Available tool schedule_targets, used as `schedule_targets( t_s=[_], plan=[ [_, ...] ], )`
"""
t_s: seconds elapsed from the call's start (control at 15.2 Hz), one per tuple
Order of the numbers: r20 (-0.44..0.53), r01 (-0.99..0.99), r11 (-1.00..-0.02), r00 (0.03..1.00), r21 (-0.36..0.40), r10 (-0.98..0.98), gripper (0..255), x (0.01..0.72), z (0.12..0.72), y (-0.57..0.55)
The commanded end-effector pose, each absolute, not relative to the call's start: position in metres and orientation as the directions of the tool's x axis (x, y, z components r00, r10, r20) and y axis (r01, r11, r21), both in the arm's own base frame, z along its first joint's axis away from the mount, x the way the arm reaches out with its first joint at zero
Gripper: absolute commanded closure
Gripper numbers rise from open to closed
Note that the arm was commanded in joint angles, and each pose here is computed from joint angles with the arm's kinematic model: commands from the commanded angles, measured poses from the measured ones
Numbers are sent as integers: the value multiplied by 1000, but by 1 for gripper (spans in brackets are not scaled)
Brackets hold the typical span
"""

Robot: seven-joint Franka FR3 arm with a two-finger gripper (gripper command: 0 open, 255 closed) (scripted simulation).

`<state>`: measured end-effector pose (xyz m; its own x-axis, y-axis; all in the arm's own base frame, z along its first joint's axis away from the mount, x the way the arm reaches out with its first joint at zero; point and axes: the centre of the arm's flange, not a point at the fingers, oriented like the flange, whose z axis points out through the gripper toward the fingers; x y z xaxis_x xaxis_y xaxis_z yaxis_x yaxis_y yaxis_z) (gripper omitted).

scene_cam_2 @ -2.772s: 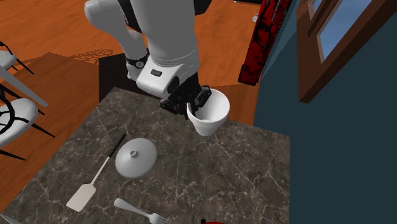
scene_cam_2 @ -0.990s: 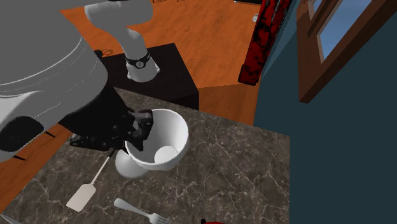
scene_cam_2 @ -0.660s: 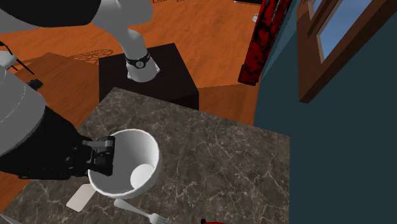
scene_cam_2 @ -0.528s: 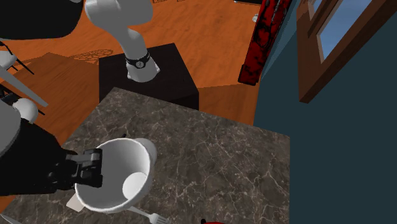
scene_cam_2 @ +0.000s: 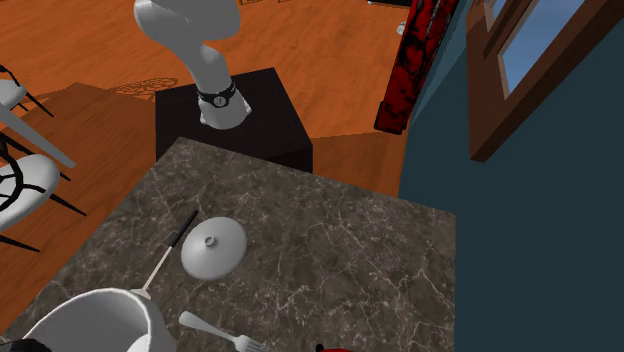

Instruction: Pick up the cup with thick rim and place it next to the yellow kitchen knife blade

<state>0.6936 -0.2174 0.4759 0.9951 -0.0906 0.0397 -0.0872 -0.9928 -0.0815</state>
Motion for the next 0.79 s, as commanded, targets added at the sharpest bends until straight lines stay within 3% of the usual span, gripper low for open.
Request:
schedule_targets(
  t_s=[0.0,0.73],
  plan=[
    [40,-86,-993,995,-82,-89,255,704,477,-243],
    [40,-86,-993,995,-82,-89,255,713,424,-258]
  ],
)
